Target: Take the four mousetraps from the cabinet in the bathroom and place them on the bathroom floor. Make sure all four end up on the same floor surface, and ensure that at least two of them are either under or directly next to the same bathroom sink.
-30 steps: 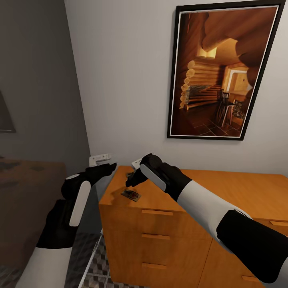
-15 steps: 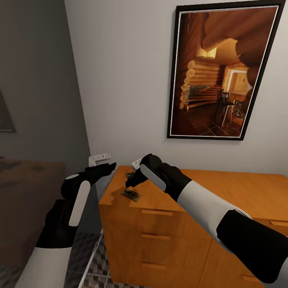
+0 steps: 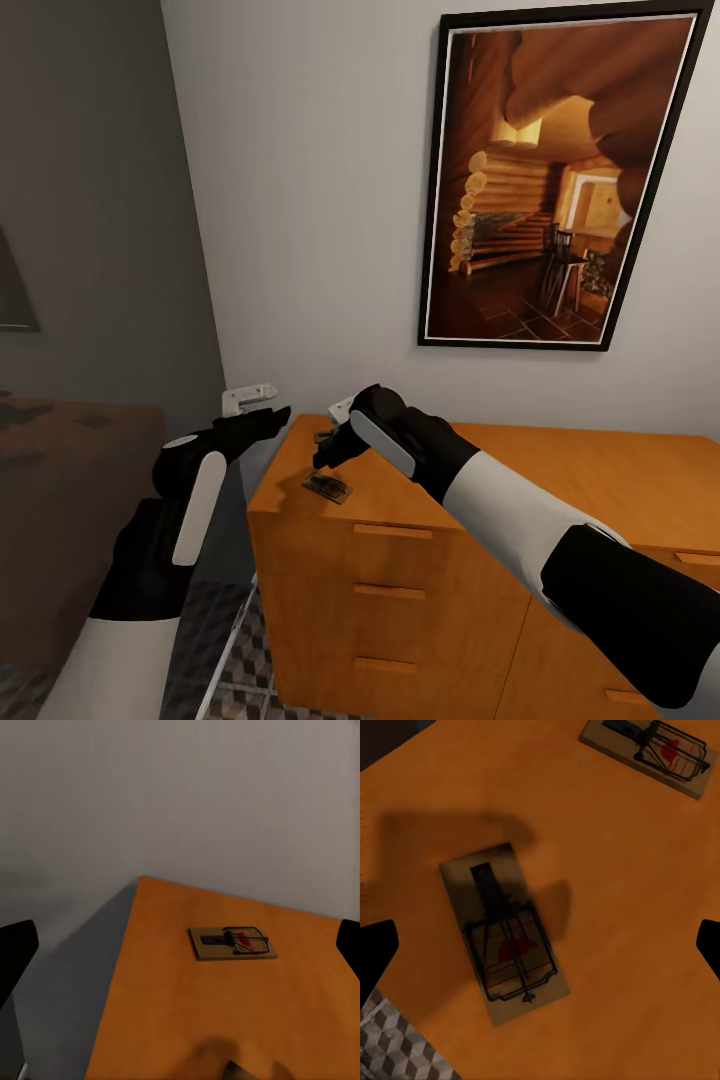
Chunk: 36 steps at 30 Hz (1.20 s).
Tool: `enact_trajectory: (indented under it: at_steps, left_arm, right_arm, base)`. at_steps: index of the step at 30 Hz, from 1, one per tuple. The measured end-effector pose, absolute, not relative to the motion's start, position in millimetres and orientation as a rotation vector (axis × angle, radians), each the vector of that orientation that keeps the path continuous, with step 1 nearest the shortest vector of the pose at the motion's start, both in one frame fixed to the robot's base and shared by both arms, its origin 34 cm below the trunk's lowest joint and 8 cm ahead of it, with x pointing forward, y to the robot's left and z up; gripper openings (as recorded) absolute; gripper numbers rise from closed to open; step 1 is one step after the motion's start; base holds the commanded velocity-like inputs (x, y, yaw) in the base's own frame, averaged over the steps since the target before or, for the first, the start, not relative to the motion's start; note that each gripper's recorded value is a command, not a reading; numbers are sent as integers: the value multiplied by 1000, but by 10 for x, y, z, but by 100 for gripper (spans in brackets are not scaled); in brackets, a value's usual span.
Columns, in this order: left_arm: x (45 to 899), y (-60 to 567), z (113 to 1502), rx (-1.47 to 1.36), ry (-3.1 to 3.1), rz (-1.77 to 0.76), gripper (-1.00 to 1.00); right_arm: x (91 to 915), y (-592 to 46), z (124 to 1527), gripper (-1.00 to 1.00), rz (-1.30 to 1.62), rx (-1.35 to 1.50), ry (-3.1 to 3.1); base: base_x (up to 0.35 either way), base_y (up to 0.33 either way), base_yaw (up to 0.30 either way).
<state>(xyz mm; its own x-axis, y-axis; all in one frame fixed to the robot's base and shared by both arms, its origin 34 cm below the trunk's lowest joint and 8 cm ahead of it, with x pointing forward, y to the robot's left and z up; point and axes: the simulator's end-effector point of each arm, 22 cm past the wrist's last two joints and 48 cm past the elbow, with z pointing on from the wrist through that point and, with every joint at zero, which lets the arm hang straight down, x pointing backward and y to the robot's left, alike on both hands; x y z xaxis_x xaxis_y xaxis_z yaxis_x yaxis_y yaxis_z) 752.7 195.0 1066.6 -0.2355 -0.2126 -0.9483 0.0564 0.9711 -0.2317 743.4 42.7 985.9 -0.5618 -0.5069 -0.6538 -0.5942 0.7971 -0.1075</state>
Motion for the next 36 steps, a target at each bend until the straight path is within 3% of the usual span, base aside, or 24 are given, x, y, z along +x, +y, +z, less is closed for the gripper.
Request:
enact_trajectory:
  at_steps: [36]
  left_arm:
    - [7525, 1942, 10663, -115, 1795, -253, 100]
  right_arm:
    - [7430, 432, 9857, 100, 164, -811, 2285]
  base:
    - [0, 0, 0]
